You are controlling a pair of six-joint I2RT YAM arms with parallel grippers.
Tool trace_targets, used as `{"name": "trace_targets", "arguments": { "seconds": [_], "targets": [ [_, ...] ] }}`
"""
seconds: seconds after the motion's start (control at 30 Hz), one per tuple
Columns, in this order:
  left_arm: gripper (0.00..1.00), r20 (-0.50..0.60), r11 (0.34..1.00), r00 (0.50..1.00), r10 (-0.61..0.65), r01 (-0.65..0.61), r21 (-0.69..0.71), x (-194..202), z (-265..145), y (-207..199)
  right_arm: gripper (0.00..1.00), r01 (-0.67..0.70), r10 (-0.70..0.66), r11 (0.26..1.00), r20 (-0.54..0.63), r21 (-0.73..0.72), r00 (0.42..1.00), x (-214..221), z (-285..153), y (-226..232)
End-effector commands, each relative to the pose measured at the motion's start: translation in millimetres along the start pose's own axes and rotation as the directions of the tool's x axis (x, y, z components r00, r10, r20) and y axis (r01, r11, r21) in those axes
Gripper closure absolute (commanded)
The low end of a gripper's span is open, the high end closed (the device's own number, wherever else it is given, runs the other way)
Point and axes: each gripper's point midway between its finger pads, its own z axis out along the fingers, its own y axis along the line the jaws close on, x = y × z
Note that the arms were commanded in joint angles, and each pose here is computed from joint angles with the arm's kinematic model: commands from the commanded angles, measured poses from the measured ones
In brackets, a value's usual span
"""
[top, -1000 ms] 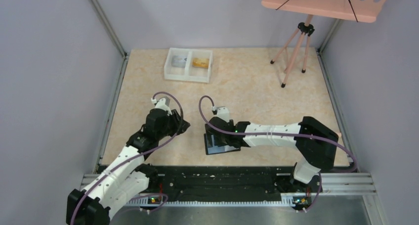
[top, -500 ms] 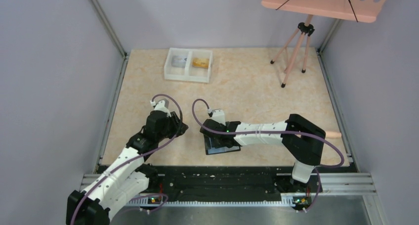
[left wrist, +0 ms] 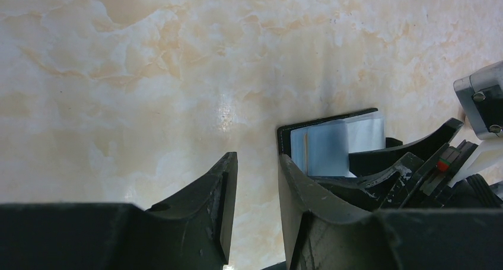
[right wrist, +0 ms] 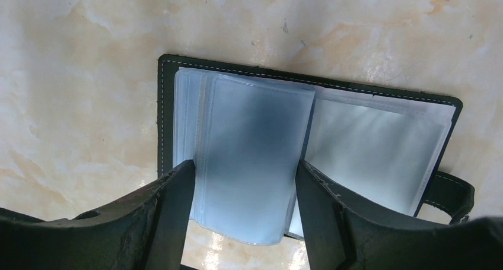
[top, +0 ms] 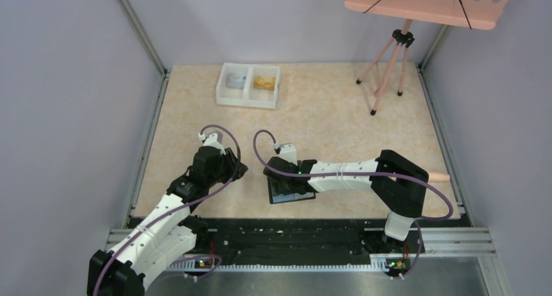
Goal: Take the credit cards out of the card holder
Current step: Remove the credit card from the card holder.
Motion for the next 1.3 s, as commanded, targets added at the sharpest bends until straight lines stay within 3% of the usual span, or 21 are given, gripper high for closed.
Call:
{"name": "trace_targets", "arguments": {
  "seconds": [0.0,0.17,0.47,0.87,1.27],
  "targets": [
    [0.63,0.026,1.0,1.0,-0.009,0.009,0.023,-5,1,-5,0.38,-0.018,0.019,0.999,0.024,-0.047,1.0,-7,-9,14],
    [0.63,0.026,1.0,1.0,-0.012,0.012,0.023,-5,1,-5,0.48,-0.019,0.02,0.999,0.03,-0.051,0.999,-7,-10,14],
    [0.63,0.011,0.999,1.0,-0.016,0.016,0.046,-2,2,-9,0.54,-0.026,0.027,0.998,0.03,-0.052,0.999,-7,-10,13],
    [0.65,-0.137,0.954,0.989,-0.046,0.085,0.289,36,18,-41,0.57,-0.048,0.051,0.995,0.035,-0.085,0.998,-6,-11,16],
    [0.74,-0.239,0.909,0.969,-0.06,0.152,0.387,59,30,-56,0.58,-0.061,0.065,0.993,0.038,-0.1,0.997,-5,-12,16]
  ]
}}
